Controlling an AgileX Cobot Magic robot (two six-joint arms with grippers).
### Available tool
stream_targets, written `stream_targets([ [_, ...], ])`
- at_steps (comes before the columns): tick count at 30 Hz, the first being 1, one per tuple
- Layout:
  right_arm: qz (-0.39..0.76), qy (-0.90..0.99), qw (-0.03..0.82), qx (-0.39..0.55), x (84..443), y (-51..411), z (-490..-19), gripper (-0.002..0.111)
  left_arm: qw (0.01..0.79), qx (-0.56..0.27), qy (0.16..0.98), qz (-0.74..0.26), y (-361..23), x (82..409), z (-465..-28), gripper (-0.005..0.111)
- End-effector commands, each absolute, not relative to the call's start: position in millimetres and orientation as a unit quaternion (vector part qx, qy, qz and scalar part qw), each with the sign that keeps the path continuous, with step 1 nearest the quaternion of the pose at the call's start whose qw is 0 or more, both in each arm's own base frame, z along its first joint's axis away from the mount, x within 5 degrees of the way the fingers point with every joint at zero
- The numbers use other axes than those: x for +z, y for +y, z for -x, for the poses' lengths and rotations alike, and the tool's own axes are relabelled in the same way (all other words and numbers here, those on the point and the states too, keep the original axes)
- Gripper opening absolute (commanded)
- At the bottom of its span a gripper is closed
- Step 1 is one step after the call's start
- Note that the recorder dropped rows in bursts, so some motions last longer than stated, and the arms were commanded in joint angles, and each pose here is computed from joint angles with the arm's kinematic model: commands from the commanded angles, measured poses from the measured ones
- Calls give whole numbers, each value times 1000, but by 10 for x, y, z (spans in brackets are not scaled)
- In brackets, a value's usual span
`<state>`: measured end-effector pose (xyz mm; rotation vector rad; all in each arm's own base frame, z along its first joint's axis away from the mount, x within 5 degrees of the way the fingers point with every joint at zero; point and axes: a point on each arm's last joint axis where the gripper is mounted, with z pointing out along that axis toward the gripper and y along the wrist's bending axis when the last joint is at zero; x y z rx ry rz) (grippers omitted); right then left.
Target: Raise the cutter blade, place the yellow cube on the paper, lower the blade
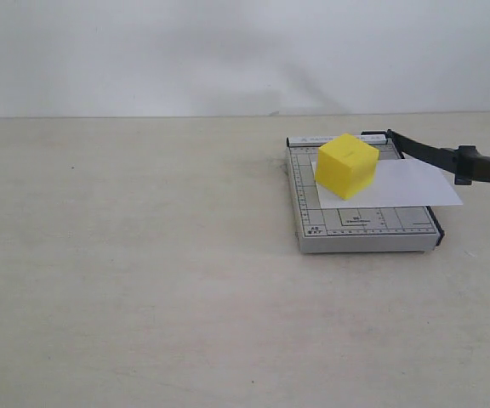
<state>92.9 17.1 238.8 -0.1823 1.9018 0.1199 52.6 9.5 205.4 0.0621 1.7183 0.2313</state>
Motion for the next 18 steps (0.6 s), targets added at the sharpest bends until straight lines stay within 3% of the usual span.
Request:
stream_targets([
  [1, 86, 792, 603, 40, 2453, 168, -954, 0, 653, 96, 750, -30, 82, 1936, -552, 4],
  [8, 86, 782, 616, 38, 2482, 167, -969, 2, 653, 82, 752, -20, 76, 1932, -552, 4],
  [14, 92, 726, 681, 15, 2620, 169, -1114, 41, 655, 82, 751, -20, 75, 1936, -553, 4],
  [18, 89, 732, 675, 14, 2666, 196, -1324, 46, 655, 82, 751, -20, 75, 1936, -553, 4],
])
